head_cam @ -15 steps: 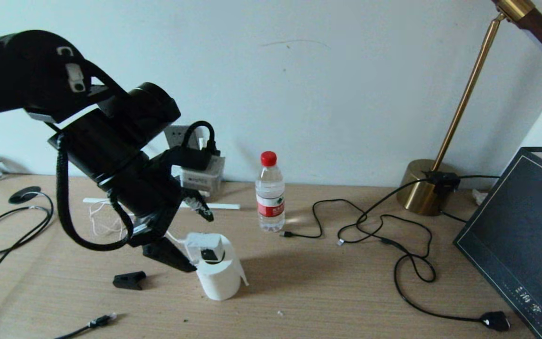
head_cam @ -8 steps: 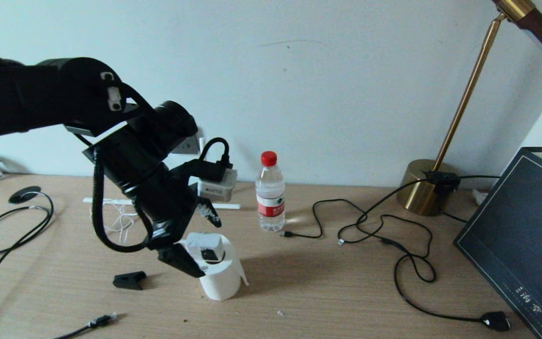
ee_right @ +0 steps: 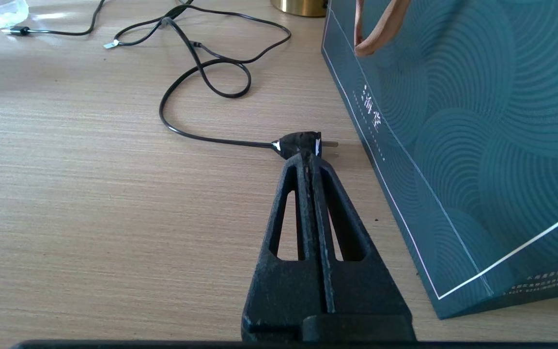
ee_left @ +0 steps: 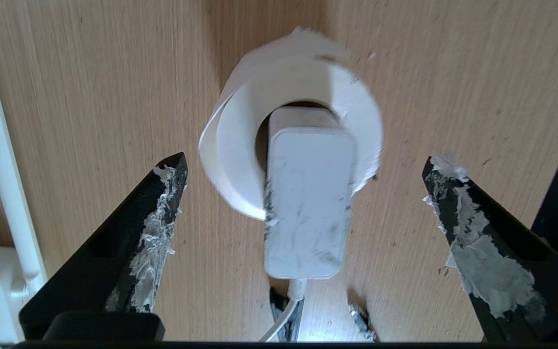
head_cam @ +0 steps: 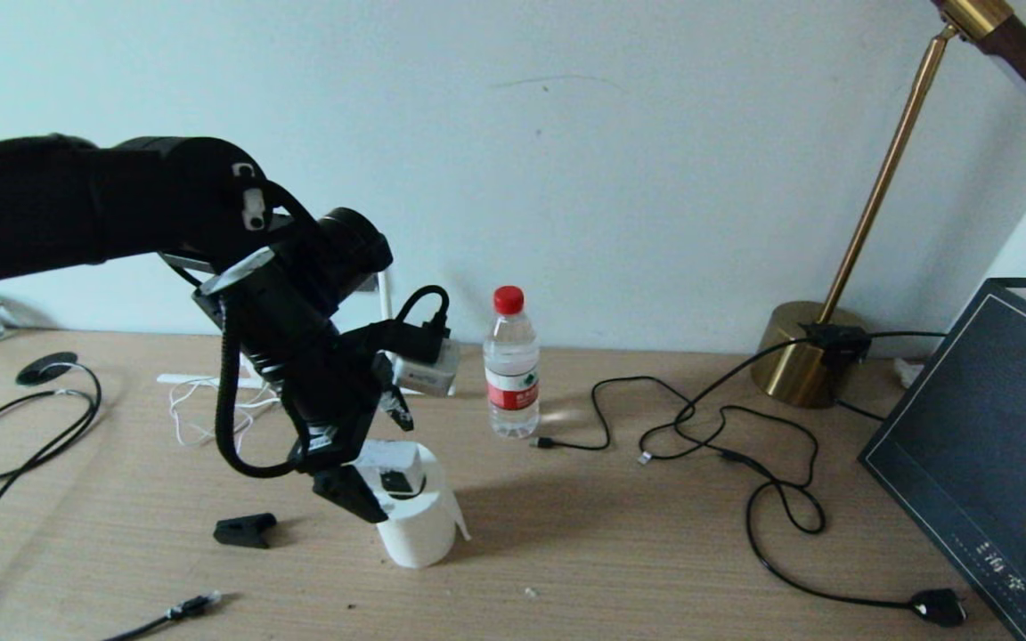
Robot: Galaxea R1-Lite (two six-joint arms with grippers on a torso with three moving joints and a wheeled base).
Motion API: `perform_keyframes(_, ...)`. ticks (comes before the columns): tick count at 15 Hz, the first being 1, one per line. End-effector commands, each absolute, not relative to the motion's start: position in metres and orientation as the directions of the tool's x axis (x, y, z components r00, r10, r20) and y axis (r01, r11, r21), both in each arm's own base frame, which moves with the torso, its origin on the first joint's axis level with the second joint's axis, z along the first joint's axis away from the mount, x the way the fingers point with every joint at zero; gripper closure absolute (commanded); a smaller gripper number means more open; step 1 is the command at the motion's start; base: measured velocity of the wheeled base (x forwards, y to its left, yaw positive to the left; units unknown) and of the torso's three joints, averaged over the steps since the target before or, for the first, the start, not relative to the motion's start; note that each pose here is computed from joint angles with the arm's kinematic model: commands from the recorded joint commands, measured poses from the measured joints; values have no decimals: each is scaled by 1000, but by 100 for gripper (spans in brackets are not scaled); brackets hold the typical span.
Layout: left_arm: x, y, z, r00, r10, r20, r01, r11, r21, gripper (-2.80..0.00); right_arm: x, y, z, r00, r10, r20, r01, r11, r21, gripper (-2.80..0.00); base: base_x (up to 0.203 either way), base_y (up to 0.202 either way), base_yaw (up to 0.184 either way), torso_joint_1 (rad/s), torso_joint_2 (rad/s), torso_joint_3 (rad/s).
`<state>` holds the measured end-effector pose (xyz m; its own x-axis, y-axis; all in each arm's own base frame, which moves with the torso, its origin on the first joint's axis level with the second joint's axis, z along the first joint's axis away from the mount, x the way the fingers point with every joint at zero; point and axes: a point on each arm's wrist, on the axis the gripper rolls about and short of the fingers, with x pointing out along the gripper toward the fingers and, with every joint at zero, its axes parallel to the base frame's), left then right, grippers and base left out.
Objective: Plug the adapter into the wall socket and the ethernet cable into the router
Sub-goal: Pick up plug
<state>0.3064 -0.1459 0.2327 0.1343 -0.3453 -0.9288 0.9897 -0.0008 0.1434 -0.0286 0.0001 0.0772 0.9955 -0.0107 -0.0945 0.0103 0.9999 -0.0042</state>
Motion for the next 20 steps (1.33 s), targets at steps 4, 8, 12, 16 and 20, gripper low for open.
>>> perform_keyframes(4,308,-152,229,134,-329,-935,989,-7,145,-280,-29,0,77,995,-11,-95,10,1000,-5,0,0,0,0,0,0,0)
perform_keyframes(8,313,-154,227,177,-316,-932,982,1,186,-262,-29,0,77,995,-11,-95,10,1000,-5,0,0,0,0,0,0,0)
perform_keyframes(12,313,-156,226,186,-293,-938,981,6,193,0,-29,0,77,995,-11,-96,10,1000,-5,0,0,0,0,0,0,0)
perform_keyframes(16,310,-159,228,187,-291,-938,980,-4,197,0,-29,0,77,995,-11,-96,10,1000,-5,0,0,0,0,0,0,0)
perform_keyframes(20,304,-162,231,184,-296,-937,980,-20,199,0,-29,0,77,995,-11,-96,10,1000,-5,0,0,0,0,0,0,0)
